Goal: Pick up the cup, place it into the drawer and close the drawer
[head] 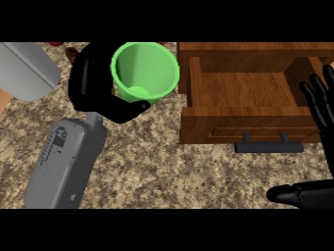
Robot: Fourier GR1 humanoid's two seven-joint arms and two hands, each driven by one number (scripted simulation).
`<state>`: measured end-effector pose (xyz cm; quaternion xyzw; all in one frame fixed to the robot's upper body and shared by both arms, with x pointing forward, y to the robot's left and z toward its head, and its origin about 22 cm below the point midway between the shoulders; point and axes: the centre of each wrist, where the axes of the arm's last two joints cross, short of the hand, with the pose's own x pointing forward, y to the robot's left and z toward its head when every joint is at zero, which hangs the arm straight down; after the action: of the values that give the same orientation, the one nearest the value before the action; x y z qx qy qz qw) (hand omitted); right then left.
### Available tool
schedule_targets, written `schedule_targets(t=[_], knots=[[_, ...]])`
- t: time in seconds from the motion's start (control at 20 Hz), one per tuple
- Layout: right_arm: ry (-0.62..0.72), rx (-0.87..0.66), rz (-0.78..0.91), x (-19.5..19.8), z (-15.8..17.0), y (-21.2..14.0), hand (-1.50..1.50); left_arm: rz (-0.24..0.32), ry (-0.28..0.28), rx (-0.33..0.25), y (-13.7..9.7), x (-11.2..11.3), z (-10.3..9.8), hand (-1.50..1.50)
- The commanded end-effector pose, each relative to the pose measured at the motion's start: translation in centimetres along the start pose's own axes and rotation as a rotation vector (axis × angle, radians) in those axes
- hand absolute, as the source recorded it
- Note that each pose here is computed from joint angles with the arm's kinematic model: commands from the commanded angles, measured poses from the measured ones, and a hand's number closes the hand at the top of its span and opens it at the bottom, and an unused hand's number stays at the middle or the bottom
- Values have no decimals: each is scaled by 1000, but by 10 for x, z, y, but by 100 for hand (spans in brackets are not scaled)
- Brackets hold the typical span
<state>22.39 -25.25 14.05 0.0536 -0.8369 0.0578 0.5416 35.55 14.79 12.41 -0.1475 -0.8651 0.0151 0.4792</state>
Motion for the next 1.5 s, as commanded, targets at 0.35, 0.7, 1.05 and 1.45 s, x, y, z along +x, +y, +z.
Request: schedule_targets(t=[0.35, 0.7, 1.05, 1.45], knots=[[1, 9, -2, 8, 2, -10, -150, -60, 38, -50, -58, 15, -59, 150], [-2, 5, 3, 5, 3, -17, -150, -120, 105, -45, -80, -7, -89, 150], [-8, 1, -20, -1, 1, -3, -150, -153, 132, -37, -92, -23, -106, 150], [-5, 19, -28, -8, 1, -7, -150, -196, 213, -31, -105, -47, -92, 150]])
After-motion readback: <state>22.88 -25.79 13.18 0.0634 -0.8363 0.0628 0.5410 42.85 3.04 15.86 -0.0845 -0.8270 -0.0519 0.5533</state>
